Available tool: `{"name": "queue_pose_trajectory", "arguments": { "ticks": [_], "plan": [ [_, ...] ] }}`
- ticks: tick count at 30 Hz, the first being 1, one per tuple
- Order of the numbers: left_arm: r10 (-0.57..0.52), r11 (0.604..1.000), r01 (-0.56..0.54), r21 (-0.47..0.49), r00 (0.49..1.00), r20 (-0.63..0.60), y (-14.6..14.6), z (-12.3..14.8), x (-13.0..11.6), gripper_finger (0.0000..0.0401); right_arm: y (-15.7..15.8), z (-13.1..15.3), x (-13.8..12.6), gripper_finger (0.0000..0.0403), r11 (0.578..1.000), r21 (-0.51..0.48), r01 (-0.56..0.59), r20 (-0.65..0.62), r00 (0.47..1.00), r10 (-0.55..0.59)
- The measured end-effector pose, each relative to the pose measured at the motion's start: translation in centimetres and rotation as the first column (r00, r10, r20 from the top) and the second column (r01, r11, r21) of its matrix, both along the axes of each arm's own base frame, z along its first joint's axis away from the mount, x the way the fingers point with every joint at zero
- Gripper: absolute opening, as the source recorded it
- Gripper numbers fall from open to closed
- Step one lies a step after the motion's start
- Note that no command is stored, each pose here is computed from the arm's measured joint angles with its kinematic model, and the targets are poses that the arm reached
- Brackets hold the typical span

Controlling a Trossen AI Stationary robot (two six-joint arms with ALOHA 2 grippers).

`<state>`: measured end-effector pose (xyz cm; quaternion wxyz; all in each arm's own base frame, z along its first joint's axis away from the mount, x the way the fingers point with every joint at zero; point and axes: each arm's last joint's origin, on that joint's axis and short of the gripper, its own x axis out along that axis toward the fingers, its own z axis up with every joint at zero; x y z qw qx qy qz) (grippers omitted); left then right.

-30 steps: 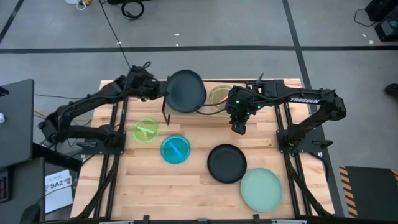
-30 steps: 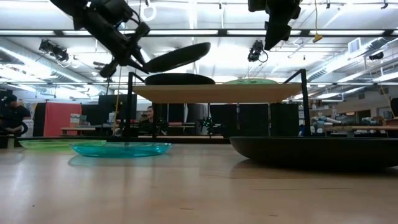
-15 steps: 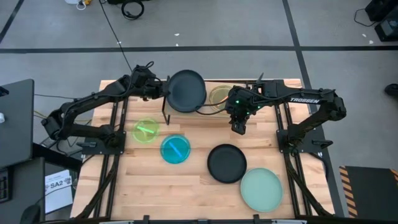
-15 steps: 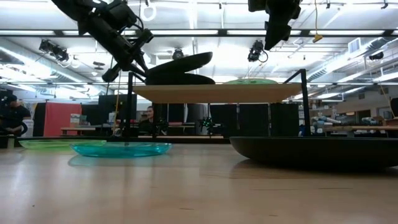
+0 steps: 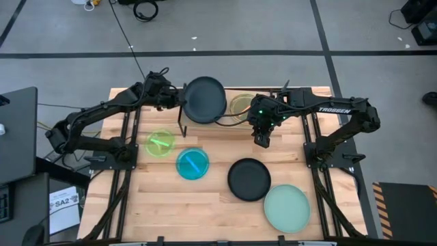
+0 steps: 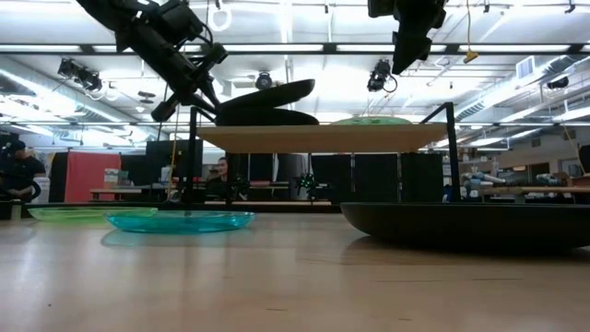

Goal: Place and stack plates onto a shelf
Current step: Stack the left black plate on top of the black plate on the shelf

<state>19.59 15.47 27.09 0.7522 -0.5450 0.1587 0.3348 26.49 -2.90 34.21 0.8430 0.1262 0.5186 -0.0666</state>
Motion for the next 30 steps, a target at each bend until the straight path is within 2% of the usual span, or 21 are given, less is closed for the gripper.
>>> {"name": "queue_pose_trajectory", "arguments": {
  "ticks": [5, 14, 21, 30],
  "plan": [
    [0.018, 1.000, -0.018, 0.011, 1.000, -0.009, 0.05, 0.00, -0.04, 0.0034, 0.00, -0.01, 0.01, 0.0151, 1.000, 0.000, 0.000, -0.001, 1.000, 0.000],
    [0.021, 1.000, -0.021, 0.012, 1.000, -0.008, 0.04, 0.01, -0.04, 0.0104, 0.00, -0.01, 0.01, 0.0151, 1.000, 0.000, 0.000, -0.001, 1.000, 0.000],
    [0.022, 1.000, -0.022, 0.017, 1.000, -0.006, 0.06, 0.05, -0.03, 0.0143, 0.00, -0.01, 0.01, 0.0151, 1.000, 0.000, 0.000, -0.001, 1.000, 0.000],
    [0.024, 0.999, -0.025, 0.036, 1.000, 0.015, 0.18, 0.27, 0.08, 0.0171, 0.00, -0.01, 0.01, 0.0151, 1.000, 0.000, 0.000, -0.001, 1.000, 0.000]
  ]
}}
